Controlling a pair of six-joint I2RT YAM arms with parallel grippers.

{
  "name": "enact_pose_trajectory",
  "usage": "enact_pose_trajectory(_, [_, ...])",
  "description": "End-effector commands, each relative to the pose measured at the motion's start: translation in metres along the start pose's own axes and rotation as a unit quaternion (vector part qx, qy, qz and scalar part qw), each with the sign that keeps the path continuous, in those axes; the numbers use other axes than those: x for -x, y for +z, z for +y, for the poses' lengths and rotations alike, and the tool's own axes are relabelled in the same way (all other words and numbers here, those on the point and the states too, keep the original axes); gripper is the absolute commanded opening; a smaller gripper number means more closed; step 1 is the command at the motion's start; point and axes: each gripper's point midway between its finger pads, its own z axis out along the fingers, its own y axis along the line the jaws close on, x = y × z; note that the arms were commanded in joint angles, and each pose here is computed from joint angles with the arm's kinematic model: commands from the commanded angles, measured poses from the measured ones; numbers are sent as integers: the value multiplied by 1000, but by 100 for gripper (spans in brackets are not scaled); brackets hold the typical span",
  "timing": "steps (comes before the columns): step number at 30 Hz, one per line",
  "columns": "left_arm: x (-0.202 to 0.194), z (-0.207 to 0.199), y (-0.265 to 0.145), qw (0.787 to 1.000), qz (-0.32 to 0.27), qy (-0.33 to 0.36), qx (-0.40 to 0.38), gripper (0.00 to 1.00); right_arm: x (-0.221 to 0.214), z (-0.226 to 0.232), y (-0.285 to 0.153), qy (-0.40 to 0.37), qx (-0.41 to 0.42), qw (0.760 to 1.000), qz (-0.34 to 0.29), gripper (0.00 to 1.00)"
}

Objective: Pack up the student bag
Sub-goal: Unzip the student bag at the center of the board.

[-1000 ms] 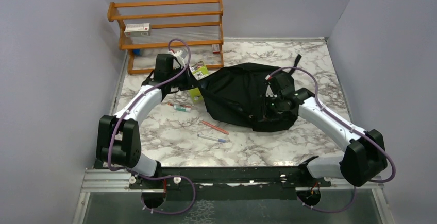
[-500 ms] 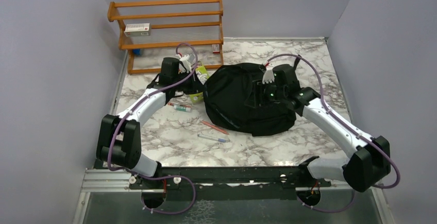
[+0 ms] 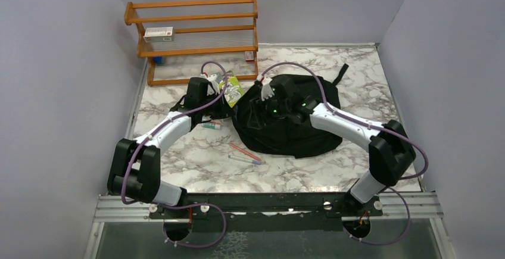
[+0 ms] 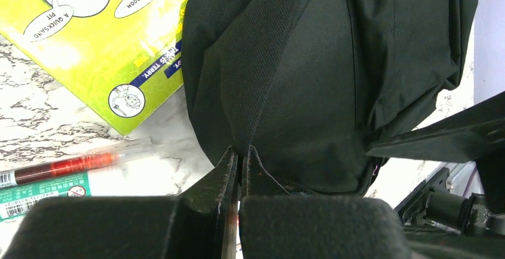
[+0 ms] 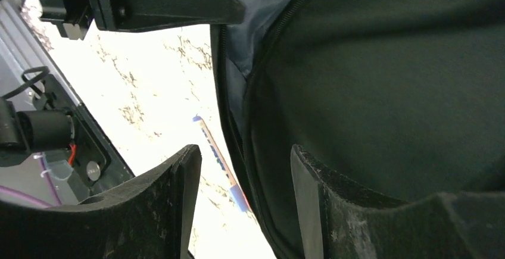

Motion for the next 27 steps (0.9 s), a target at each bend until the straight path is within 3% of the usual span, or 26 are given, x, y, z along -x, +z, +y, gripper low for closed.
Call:
enact_pose_trajectory(1, [-3,4,-1,1000,3,-7,15,0,7,10,29,-25,-16,999,-13,62])
enact_pose_trajectory(15, [-6,2,-1,1000,9,-4,6,0,-11,-9,66,-53,-85,995,9,61])
enact_pose_trajectory(21, [-7,2,-1,1000,12,-3,7,0,10,24,41,-54,-21,997,-45,62])
enact_pose_trajectory(27, [-7,2,-2,1000,13,-2,6,0,27,-1,16,-32,-110,989,-94,63])
